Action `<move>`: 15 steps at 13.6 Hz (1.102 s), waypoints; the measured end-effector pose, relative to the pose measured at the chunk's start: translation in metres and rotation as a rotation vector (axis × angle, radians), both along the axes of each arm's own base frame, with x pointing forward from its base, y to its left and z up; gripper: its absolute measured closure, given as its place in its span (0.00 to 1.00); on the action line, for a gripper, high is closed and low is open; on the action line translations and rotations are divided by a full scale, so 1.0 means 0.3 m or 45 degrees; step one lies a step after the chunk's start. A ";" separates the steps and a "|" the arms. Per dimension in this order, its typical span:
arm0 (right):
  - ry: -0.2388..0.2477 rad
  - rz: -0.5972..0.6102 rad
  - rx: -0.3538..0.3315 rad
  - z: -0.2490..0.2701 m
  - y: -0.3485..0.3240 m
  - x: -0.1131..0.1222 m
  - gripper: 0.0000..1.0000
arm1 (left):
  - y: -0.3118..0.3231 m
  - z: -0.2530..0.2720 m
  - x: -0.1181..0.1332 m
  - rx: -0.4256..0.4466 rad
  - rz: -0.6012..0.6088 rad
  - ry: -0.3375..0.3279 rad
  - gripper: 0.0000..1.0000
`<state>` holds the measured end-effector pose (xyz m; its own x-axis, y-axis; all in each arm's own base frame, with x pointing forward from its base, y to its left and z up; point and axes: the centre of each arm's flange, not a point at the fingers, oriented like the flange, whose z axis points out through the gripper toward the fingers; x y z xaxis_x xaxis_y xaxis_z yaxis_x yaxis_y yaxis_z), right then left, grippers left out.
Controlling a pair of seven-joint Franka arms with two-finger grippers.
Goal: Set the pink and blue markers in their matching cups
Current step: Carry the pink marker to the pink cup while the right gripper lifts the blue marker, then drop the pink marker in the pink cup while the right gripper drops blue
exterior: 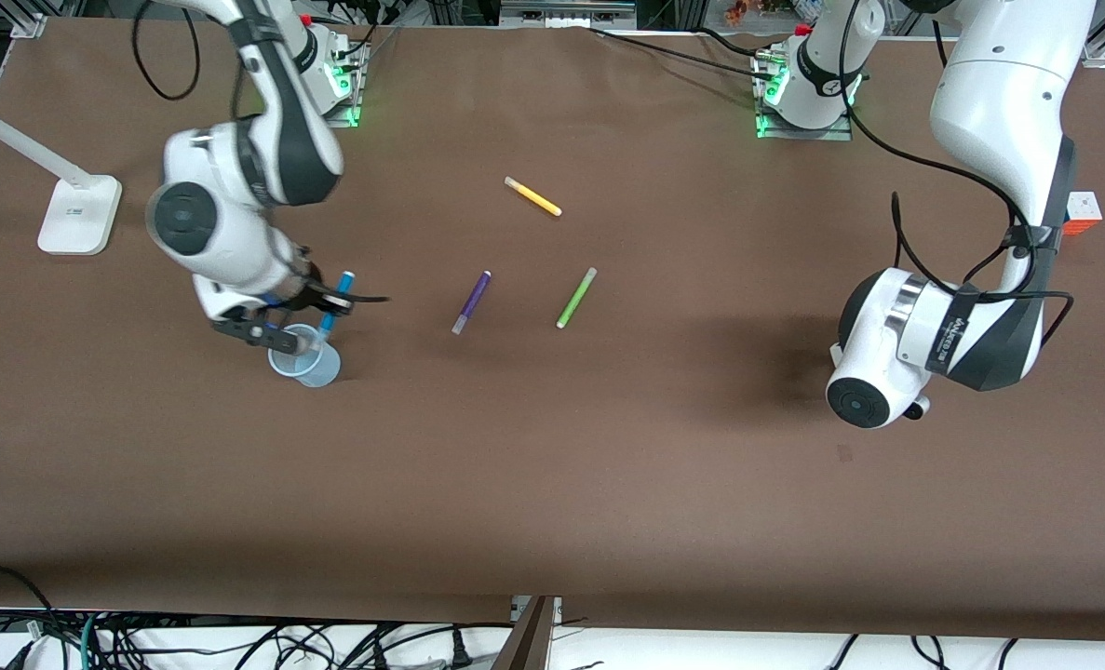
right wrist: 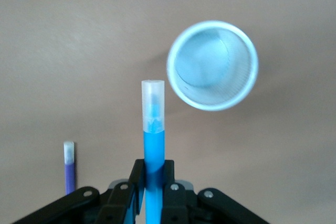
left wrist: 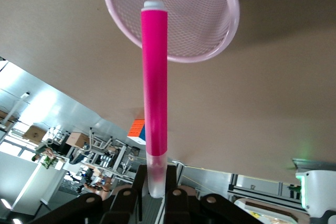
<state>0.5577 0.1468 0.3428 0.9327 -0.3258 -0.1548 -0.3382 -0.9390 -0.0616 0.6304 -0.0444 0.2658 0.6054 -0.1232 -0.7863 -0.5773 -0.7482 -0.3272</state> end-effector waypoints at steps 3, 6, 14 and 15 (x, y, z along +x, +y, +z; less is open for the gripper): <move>0.055 -0.091 0.196 -0.052 -0.116 -0.020 0.83 | -0.002 -0.030 -0.003 0.008 0.020 -0.005 0.83; 0.088 -0.158 0.372 -0.115 -0.273 -0.009 0.83 | -0.002 -0.039 -0.003 0.010 0.022 -0.004 0.81; 0.089 -0.354 0.773 -0.253 -0.439 0.018 0.83 | -0.026 0.002 0.020 -0.007 0.015 -0.045 0.09; 0.086 -0.378 0.798 -0.252 -0.446 0.021 0.83 | -0.038 0.036 0.038 -0.016 0.014 -0.076 0.01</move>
<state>0.5639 0.0131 0.2671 0.7996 -0.3955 -0.4519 -0.5974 -0.6003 -0.5317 0.6417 -0.0557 0.2766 0.6524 -0.1259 -0.7473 -0.5487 -0.7587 -0.3511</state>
